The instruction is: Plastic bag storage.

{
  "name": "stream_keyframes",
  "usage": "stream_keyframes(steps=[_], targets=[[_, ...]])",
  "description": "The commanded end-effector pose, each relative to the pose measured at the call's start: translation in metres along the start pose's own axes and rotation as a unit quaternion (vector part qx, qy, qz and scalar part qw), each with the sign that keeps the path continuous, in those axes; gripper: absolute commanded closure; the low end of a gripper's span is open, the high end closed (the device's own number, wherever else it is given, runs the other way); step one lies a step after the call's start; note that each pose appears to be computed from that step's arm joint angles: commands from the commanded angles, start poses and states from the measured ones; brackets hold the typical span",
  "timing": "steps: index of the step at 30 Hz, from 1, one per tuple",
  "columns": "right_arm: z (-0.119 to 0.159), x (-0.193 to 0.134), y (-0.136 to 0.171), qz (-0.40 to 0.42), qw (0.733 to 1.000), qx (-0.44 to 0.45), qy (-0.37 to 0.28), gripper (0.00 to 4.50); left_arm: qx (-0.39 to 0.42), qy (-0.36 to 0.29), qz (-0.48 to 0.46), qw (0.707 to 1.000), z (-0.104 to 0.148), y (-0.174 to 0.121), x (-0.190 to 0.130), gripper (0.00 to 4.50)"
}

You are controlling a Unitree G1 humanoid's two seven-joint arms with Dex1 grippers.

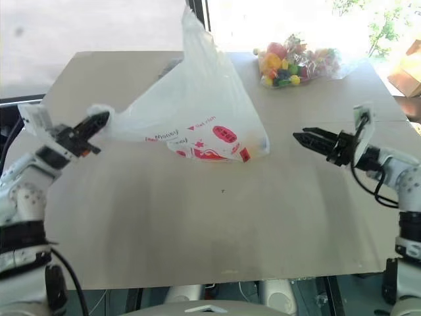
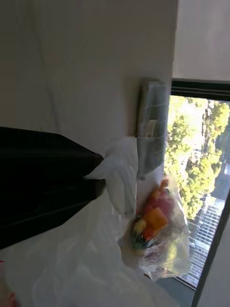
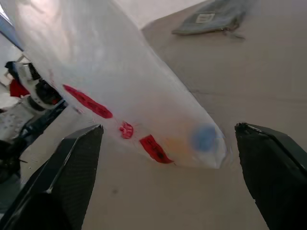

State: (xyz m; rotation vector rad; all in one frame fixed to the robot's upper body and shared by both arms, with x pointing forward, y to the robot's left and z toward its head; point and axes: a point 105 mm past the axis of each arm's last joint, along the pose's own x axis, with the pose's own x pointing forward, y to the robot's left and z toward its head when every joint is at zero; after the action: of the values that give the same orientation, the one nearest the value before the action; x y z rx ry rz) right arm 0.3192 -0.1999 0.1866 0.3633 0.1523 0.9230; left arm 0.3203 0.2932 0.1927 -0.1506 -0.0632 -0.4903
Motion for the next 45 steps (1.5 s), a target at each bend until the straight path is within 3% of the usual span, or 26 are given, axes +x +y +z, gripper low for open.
stream_keyframes(steps=[1,4,7,9,10,11,13,14,16,17,20,24,28,32,34,36,41,45], targets=[[-0.001,-0.008,-0.002,-0.035,0.998,-0.059,-0.012,0.07,0.032,0.029,-0.009,0.999,0.011,-0.018,-0.024,4.5],[-0.02,-0.013,-0.008,-0.059,0.997,-0.053,0.002,0.07,0.051,0.06,0.021,0.997,0.0,-0.018,-0.038,4.5],[-0.019,-0.01,-0.013,-0.076,0.996,-0.046,-0.021,0.07,0.067,0.035,0.038,0.996,0.009,-0.018,-0.039,4.5],[-0.016,-0.005,-0.013,-0.078,0.995,-0.046,-0.03,0.07,0.07,-0.026,0.022,0.997,0.029,-0.023,-0.035,4.5],[-0.015,-0.002,-0.013,-0.077,0.995,-0.044,-0.033,0.0,0.061,-0.069,0.006,0.996,0.042,-0.027,-0.033,3.96],[-0.014,0.001,-0.013,-0.077,0.995,-0.043,-0.035,0.0,0.051,-0.1,0.001,0.994,0.052,-0.027,-0.032,3.68],[-0.013,0.005,-0.013,-0.076,0.995,-0.045,-0.035,0.0,0.041,-0.131,-0.013,0.99,0.062,-0.032,-0.029,2.68],[-0.012,0.007,-0.014,-0.076,0.995,-0.047,-0.034,0.0,0.037,-0.139,-0.021,0.989,0.064,-0.034,-0.029,2.68],[-0.01,0.008,-0.015,-0.079,0.995,-0.05,-0.036,0.0,0.009,-0.156,-0.031,0.987,0.069,-0.037,-0.03,1.76],[-0.01,0.008,-0.016,-0.081,0.995,-0.051,-0.036,0.0,-0.005,-0.16,-0.033,0.987,0.069,-0.037,-0.032,1.61],[-0.011,0.006,-0.015,-0.081,0.995,-0.054,-0.033,0.0,-0.049,-0.144,-0.009,0.988,0.061,-0.028,-0.044,0.07],[-0.017,-0.007,-0.015,-0.088,0.993,-0.072,-0.022,0.0,-0.069,-0.033,0.12,0.99,0.017,0.008,-0.083,0.07],[-0.03,-0.027,-0.019,-0.101,0.99,-0.097,-0.001,0.0,-0.031,0.061,0.236,0.969,-0.02,0.037,-0.141,0.07],[-0.041,-0.041,-0.018,-0.102,0.99,-0.094,0.011,0.0,-0.033,0.071,0.231,0.97,-0.028,0.023,-0.166,0.07],[-0.05,-0.046,-0.014,-0.099,0.991,-0.093,0.018,0.0,-0.018,0.143,0.214,0.966,-0.057,0.004,-0.181,0.07],[-0.056,-0.05,-0.011,-0.099,0.989,-0.107,0.023,0.0,0.015,0.194,0.197,0.961,-0.076,-0.01,-0.185,0.07],[-0.07,-0.056,0.006,-0.036,0.986,-0.162,0.009,0.0,0.068,0.187,0.164,0.966,-0.088,-0.026,-0.162,0.07],[-0.088,-0.063,0.013,-0.01,0.982,-0.181,0.049,0.0,0.082,0.168,0.129,0.974,-0.103,-0.052,-0.138,0.07]])
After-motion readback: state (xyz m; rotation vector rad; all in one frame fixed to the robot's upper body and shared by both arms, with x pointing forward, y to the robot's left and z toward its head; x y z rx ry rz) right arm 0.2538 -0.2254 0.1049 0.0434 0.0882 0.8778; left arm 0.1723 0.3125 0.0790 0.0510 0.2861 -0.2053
